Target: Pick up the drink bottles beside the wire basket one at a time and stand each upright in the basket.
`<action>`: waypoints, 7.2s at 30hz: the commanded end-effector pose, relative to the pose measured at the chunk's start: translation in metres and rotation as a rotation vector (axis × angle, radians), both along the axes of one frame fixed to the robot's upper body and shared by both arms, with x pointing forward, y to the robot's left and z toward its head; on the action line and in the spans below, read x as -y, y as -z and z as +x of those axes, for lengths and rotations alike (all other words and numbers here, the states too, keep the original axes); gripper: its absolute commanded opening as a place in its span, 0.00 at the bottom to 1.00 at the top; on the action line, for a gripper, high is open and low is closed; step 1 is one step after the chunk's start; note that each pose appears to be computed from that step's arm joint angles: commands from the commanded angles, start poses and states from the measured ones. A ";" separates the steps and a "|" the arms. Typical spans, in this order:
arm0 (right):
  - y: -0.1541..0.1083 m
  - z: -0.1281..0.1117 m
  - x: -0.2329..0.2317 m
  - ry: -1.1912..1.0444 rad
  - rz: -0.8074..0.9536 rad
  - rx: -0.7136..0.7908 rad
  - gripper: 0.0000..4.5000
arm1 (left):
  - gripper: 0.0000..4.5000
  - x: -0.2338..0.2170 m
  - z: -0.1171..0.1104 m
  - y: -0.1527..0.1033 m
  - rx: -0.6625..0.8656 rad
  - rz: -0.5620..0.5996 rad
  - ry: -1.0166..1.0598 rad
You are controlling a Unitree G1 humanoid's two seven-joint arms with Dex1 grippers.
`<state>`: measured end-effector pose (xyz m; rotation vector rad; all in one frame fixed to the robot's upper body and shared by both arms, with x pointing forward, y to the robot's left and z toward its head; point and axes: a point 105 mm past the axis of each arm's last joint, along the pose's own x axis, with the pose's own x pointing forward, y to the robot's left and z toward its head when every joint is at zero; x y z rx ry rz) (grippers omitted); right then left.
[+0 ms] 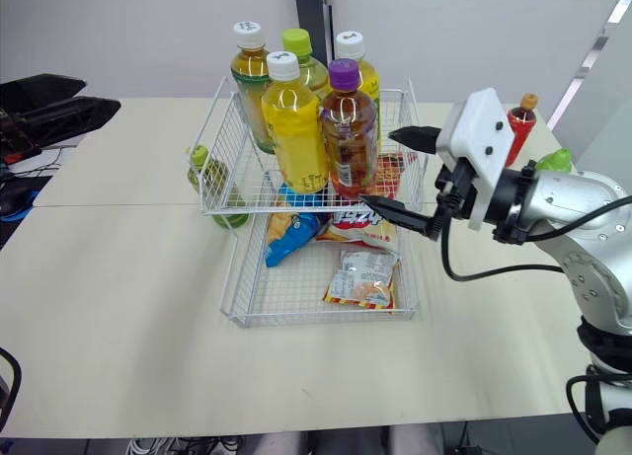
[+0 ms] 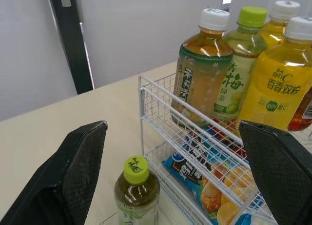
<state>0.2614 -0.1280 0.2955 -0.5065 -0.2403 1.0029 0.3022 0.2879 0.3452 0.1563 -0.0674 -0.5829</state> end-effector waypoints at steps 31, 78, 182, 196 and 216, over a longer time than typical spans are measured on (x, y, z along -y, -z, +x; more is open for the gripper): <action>0.023 -0.054 -0.035 -0.183 0.034 -0.001 1.00 | 0.99 0.018 0.063 0.064 0.058 -0.049 -0.125; 0.022 -0.048 -0.040 -0.149 0.074 0.020 1.00 | 0.30 0.025 0.058 0.036 0.092 0.003 -0.264; 0.012 -0.044 -0.068 -0.044 0.135 0.112 1.00 | 0.99 0.114 0.052 -0.029 -0.034 0.079 0.451; 0.011 -0.041 -0.068 -0.050 0.132 0.122 1.00 | 0.99 0.097 0.041 -0.040 0.001 0.087 0.437; -0.043 -0.032 0.007 0.044 0.040 0.131 1.00 | 0.99 0.052 0.014 -0.067 0.098 0.039 0.315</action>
